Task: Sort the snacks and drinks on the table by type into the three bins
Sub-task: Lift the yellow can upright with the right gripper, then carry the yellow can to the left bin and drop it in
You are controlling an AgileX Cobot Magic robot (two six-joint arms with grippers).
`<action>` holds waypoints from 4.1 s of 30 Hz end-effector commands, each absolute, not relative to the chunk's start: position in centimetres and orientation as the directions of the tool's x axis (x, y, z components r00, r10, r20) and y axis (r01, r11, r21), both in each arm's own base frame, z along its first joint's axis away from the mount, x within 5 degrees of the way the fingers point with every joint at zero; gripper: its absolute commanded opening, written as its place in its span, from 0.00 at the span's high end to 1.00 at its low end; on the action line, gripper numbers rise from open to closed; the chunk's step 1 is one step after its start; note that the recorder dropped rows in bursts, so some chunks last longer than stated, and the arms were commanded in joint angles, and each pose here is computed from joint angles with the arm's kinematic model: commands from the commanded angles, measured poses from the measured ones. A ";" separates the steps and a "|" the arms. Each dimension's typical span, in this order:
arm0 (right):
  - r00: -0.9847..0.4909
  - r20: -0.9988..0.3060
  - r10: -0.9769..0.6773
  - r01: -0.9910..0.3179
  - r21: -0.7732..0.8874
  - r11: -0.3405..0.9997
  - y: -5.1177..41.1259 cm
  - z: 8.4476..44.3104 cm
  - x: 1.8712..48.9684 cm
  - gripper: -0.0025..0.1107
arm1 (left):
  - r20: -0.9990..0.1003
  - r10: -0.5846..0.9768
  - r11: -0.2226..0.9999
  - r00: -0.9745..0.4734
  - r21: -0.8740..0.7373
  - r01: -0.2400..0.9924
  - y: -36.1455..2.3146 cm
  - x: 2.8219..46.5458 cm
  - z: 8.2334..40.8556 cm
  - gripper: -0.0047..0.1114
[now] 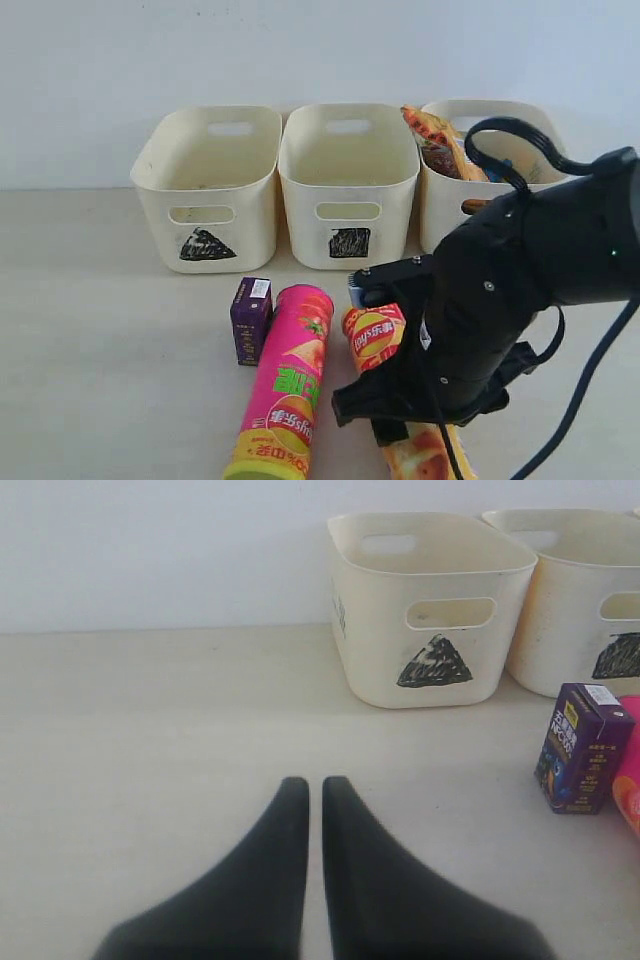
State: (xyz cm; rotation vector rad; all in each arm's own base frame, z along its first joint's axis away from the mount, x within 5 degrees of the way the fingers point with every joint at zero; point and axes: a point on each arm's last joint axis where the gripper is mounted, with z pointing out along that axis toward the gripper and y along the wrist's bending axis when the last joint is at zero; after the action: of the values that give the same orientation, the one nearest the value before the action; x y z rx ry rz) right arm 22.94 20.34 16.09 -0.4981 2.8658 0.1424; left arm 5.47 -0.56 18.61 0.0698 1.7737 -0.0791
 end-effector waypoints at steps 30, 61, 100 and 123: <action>-0.901 -0.198 -0.386 -0.400 0.033 0.916 20.8 13.4 23.3 0.98 | -0.982 -0.007 0.996 -0.191 -0.024 0.087 -0.5 5.5 18.8 0.93; -0.571 -0.710 -0.412 -0.615 0.037 0.788 22.9 30.0 25.6 0.98 | -0.982 -0.007 0.996 -0.191 -0.024 0.087 -0.5 5.5 18.8 0.93; -0.283 -0.942 -0.178 -0.594 0.027 0.804 36.6 22.4 47.4 0.29 | -0.982 -0.007 0.996 -0.191 -0.024 0.087 -0.5 5.5 18.8 0.93; -0.473 -0.679 -0.561 -0.720 -0.069 0.691 34.8 32.1 38.7 0.98 | -0.982 -0.007 0.996 -0.191 -0.024 0.087 -0.5 5.5 18.8 0.93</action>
State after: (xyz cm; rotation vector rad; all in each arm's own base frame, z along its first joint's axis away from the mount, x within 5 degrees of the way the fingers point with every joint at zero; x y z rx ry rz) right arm 39.92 35.37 30.79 -0.9321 2.1648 0.3149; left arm 5.47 -0.56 18.61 0.0698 1.7737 -0.0791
